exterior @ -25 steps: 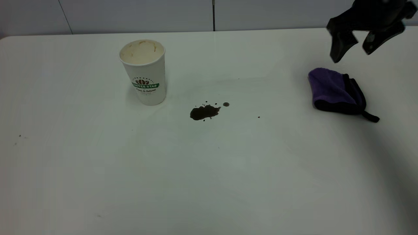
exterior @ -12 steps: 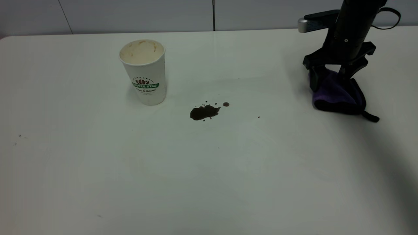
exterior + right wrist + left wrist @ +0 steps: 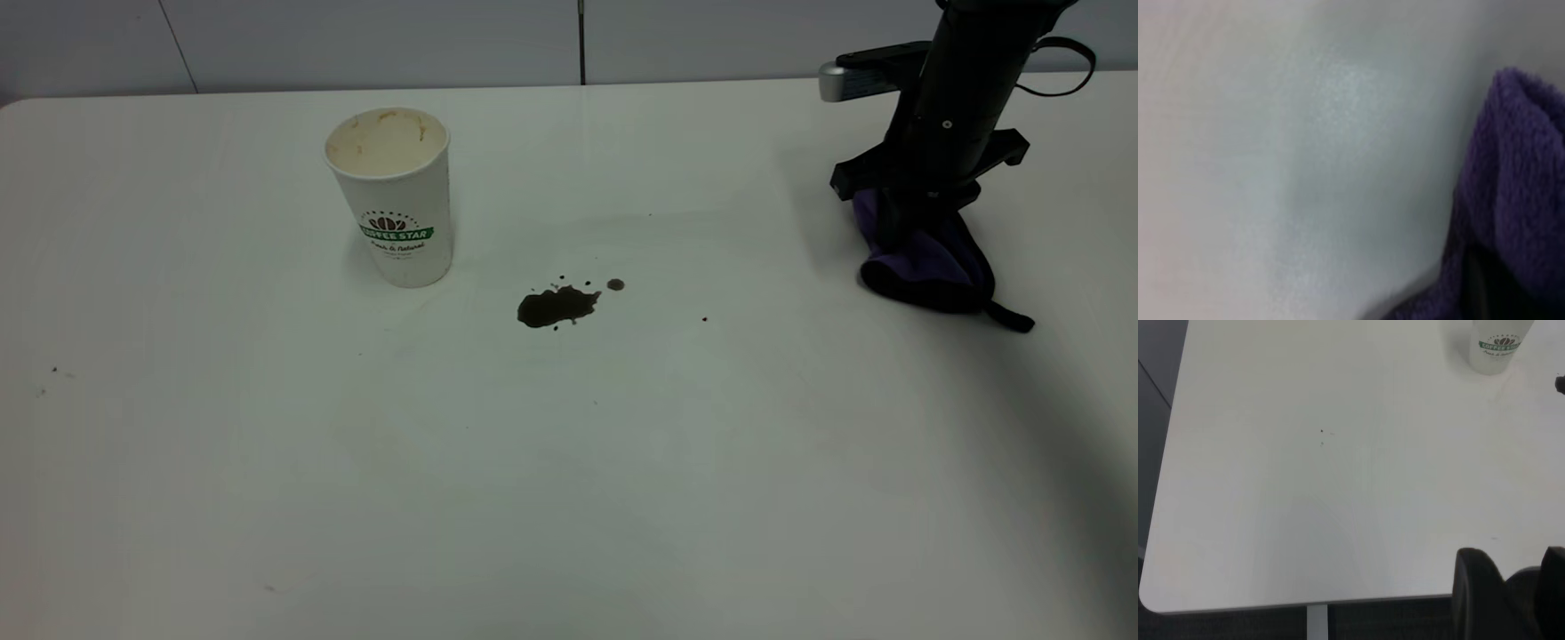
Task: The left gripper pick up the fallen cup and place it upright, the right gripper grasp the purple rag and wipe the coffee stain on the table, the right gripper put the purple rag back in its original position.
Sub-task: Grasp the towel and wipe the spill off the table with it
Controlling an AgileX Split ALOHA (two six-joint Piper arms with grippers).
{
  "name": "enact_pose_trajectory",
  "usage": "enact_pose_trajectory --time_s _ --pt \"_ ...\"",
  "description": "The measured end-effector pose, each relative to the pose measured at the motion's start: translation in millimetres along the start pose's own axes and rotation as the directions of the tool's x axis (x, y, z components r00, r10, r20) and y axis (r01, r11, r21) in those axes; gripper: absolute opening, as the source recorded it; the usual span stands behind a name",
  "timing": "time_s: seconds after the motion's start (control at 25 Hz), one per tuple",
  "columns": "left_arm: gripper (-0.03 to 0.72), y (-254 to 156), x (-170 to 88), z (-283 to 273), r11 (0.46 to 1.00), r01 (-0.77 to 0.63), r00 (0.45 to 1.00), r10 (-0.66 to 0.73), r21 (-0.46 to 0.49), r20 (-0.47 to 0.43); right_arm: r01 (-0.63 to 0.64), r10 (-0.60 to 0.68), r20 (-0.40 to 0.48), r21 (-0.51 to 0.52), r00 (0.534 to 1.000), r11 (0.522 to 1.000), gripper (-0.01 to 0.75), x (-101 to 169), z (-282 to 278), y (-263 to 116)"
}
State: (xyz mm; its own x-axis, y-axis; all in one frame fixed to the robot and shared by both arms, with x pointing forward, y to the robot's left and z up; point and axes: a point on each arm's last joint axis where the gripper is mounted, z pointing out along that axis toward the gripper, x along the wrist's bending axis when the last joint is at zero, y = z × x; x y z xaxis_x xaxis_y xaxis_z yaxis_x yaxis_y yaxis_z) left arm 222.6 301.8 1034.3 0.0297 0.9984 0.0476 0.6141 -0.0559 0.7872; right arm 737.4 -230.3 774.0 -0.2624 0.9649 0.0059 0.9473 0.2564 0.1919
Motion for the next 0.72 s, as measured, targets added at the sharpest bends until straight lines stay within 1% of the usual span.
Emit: enact_pose_trajectory --time_s 0.04,0.12,0.2,0.32,0.4,0.56,0.64,0.72 --pt "0.240 0.0 0.0 0.1 1.000 0.000 1.000 0.000 0.000 0.000 0.009 -0.009 -0.009 0.000 1.000 1.000 0.092 1.2 -0.2 0.2" --pt "0.240 -0.2 0.0 0.4 1.000 0.000 1.000 0.000 0.001 0.000 0.026 -0.026 -0.033 0.004 0.999 1.000 0.086 8.2 -0.4 0.7" --pt "0.240 -0.4 -0.1 0.7 1.000 0.000 1.000 0.000 0.003 0.001 0.045 -0.044 -0.071 0.011 0.997 0.999 0.086 25.2 -2.2 1.8" --pt "0.240 -0.4 -0.1 0.7 1.000 0.000 1.000 0.000 0.003 0.001 0.094 -0.091 -0.132 0.020 0.987 0.995 0.086 69.3 -6.5 4.3" --pt "0.240 -0.4 -0.1 0.7 1.000 0.000 1.000 0.000 0.003 0.001 0.148 -0.144 -0.165 0.014 0.976 0.989 0.086 104.5 -14.2 7.7" --pt "0.240 -0.4 -0.1 0.7 1.000 0.000 1.000 0.000 0.003 0.001 0.243 -0.250 -0.191 -0.058 0.949 0.968 0.086 163.2 -34.4 17.7" --pt "0.240 -0.4 -0.1 0.7 1.000 0.000 1.000 0.000 0.003 0.001 0.260 -0.272 -0.201 -0.084 0.941 0.962 0.086 181.8 -37.9 20.7" --pt "0.240 -0.4 -0.1 0.7 1.000 0.000 1.000 0.000 0.003 0.001 0.270 -0.285 -0.209 -0.094 0.936 0.958 0.086 192.8 -34.0 22.1"
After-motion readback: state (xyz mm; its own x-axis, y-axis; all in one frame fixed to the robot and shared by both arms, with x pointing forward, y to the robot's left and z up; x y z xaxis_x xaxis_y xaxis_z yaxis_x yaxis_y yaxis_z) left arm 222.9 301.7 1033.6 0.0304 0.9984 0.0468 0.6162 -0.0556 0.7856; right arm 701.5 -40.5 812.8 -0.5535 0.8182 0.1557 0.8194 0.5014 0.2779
